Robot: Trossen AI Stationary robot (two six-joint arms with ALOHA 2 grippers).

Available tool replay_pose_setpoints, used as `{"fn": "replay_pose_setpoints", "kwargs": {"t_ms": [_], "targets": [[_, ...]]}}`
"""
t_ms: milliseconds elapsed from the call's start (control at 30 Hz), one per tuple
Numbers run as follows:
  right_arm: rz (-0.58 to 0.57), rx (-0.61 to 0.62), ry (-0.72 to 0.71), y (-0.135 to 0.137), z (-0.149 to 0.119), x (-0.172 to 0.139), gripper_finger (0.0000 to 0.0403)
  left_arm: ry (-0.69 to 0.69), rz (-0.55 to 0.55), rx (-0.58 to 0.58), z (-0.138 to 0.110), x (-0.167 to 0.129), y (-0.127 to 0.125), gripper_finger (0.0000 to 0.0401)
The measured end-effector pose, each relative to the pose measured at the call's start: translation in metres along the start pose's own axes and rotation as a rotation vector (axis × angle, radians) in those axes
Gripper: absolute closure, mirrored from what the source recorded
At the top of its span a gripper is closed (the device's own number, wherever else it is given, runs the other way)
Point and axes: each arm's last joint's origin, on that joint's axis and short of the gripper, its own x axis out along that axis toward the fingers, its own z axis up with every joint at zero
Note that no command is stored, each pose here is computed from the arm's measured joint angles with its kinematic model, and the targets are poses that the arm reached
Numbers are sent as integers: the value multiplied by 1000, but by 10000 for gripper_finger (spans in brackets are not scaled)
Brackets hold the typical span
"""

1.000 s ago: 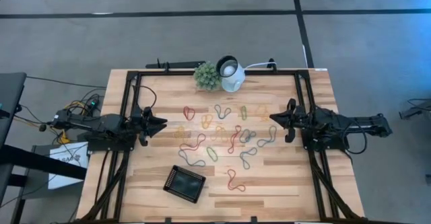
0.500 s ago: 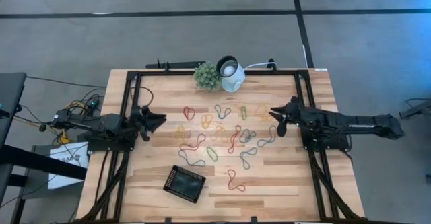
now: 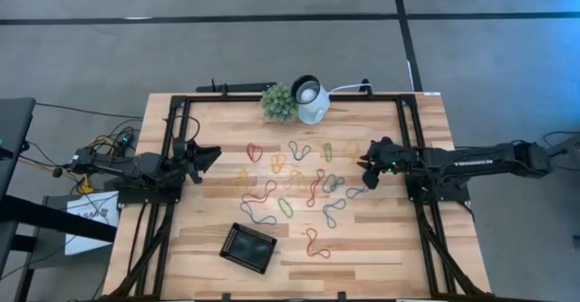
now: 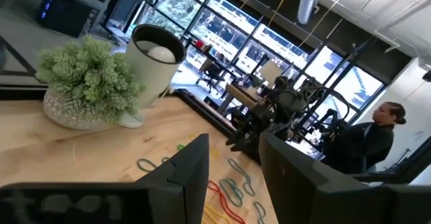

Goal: Pick and place items into bin
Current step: Put the yellow rubber band into the black bin

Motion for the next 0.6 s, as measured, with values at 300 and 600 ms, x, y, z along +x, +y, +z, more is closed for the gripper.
{"fn": "replay_pose_setpoints", "kwargs": {"t_ms": [300,600], "targets": [[-52,23,-33,-1,3,2,305,-1,-1,15,0,0,0,279],[-92,42,-113,-2,30,-6,305,-103,-54,58,11,-1,-6,279]]}}
